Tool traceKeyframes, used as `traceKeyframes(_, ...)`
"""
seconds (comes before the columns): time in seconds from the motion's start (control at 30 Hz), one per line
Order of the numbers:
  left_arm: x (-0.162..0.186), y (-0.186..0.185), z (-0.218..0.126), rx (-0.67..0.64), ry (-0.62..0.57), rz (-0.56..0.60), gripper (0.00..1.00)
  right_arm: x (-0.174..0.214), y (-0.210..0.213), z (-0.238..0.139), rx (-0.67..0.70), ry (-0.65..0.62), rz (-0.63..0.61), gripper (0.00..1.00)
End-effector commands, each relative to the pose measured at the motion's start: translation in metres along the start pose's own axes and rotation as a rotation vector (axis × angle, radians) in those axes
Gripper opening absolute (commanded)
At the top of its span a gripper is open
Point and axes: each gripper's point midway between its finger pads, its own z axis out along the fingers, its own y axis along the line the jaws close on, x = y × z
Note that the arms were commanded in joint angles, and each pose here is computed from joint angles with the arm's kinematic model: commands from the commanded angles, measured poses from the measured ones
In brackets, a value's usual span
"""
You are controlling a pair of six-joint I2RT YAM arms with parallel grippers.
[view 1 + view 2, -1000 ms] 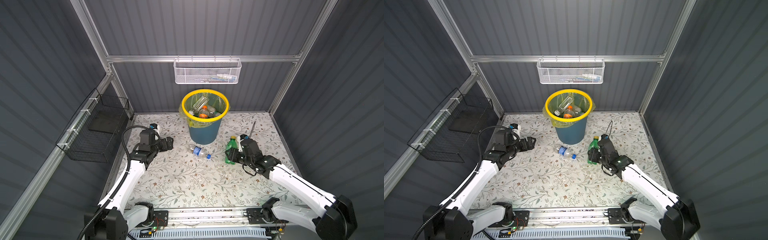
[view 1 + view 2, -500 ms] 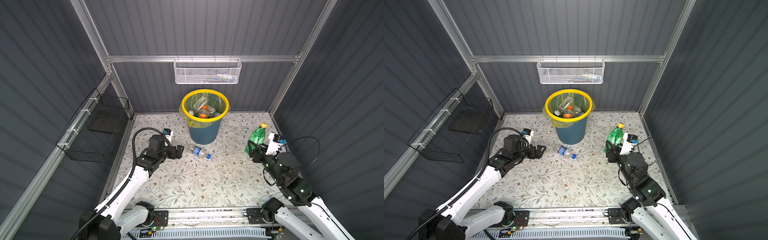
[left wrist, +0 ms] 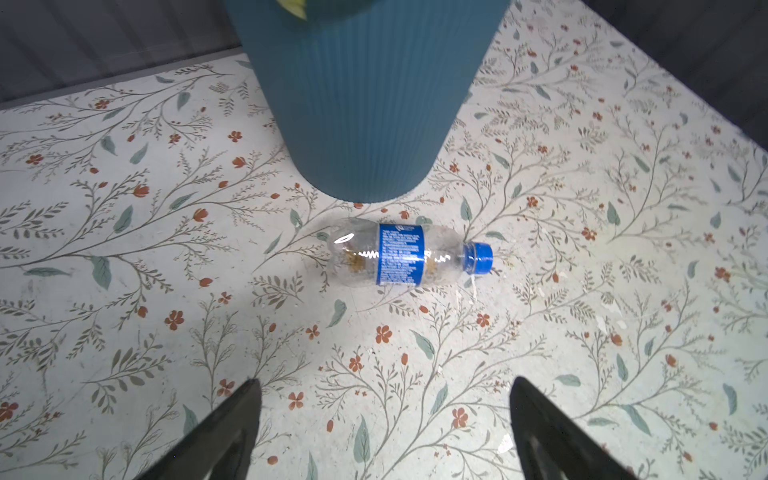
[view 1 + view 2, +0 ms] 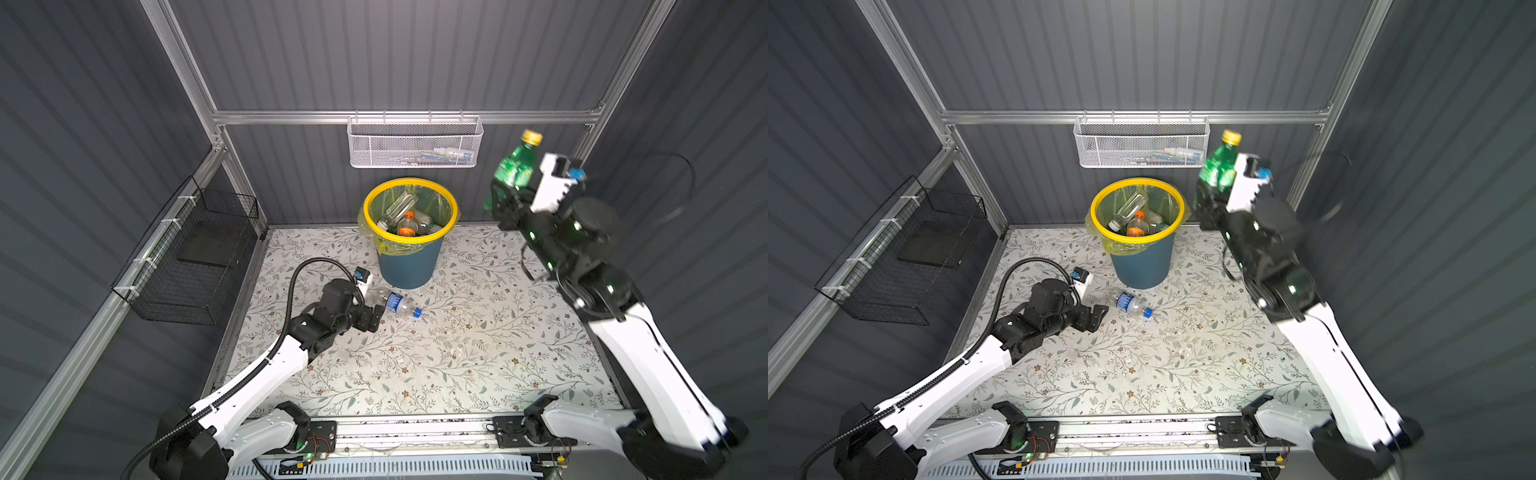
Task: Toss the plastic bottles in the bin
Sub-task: 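Lift the Sprite bottle with the right gripper up over the bin, then drop the Sprite bottle into the bin while the left gripper approaches the Pepsi bottle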
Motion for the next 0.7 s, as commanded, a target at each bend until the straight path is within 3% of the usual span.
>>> traceKeyframes(0.0, -0.002, -0.002, 0.002, -0.050, 0.005, 0.067, 0.95, 0.091, 0.018, 0.062, -0.078, 0.369, -0.032, 0.81)
traceKeyframes(0.03, -0.003, -0.004, 0.002, -0.046, 0.003, 0.077, 0.96, 0.100, 0.018, 0.069, -0.065, 0.434, -0.017, 0.94)
traceKeyframes(0.07, -0.002, -0.006, 0.003, -0.041, 0.007, 0.091, 0.96, 0.106, 0.018, 0.073, -0.056, 0.479, -0.015, 0.99)
traceKeyframes(0.13, 0.002, -0.008, 0.004, -0.033, 0.025, 0.118, 0.98, 0.103, 0.012, 0.070, -0.018, 0.484, -0.015, 0.99)
traceKeyframes(0.33, 0.008, -0.016, 0.013, 0.003, 0.058, 0.187, 1.00, 0.087, -0.019, 0.041, 0.028, 0.340, 0.035, 0.99)
traceKeyframes(0.67, -0.004, -0.027, 0.039, 0.029, 0.054, 0.290, 1.00, 0.121, -0.092, -0.006, 0.183, 0.380, 0.129, 0.99)
